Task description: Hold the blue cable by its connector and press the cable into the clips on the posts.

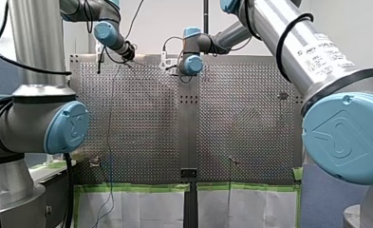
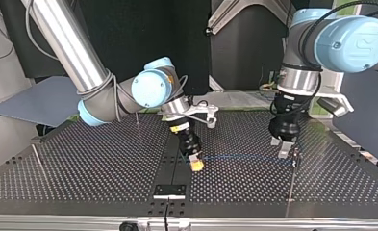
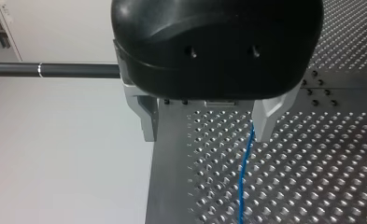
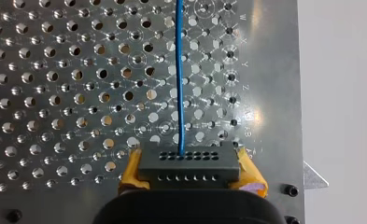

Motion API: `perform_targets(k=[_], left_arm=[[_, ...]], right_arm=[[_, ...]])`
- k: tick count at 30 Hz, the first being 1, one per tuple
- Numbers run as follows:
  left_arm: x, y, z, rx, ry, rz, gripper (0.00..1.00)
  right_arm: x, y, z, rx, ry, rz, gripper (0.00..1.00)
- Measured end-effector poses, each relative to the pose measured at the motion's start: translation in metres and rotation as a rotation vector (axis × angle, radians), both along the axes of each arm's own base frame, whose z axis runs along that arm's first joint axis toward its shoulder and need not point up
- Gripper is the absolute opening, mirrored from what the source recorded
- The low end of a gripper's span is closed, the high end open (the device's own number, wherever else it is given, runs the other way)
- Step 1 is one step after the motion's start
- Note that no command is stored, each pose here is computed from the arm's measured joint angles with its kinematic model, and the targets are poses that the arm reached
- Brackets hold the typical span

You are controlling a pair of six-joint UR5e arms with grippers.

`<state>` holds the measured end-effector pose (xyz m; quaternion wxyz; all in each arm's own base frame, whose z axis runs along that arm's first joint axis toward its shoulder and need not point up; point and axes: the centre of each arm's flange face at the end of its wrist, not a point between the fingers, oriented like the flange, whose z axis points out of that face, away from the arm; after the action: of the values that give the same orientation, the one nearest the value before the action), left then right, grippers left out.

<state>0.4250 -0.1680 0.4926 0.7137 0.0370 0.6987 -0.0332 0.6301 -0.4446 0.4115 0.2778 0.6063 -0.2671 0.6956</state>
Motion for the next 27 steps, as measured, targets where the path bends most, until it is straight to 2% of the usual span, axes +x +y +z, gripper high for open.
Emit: perform_targets(k=[6,11,16,22,27], left_arm=[[0.014,-0.023,-0.008,0.017,0.009,-0.001,1.0],[0.013,-0.036,-0.016,0.032,0.034,0.008,1.0],[0.013,-0.034,-0.018,0.044,0.038,0.048,1.0],[0.027,-0.029,-0.03,0.071,0.043,0.106,1.0],[0.038,-0.028,-0.031,0.08,0.022,0.155,1.0]], right_arm=[[0.0,0.0,0.0,0.001,0.001,0.001,0.0],[-0.005,-0.007,0.0,0.0,0.001,-0.01,0.0],[-0.009,-0.012,0.0,0.001,0.001,-0.018,0.0],[-0.009,-0.012,0.0,0.0,0.002,-0.017,0.0],[-0.009,-0.012,0.0,0.0,0.004,-0.014,0.0]])
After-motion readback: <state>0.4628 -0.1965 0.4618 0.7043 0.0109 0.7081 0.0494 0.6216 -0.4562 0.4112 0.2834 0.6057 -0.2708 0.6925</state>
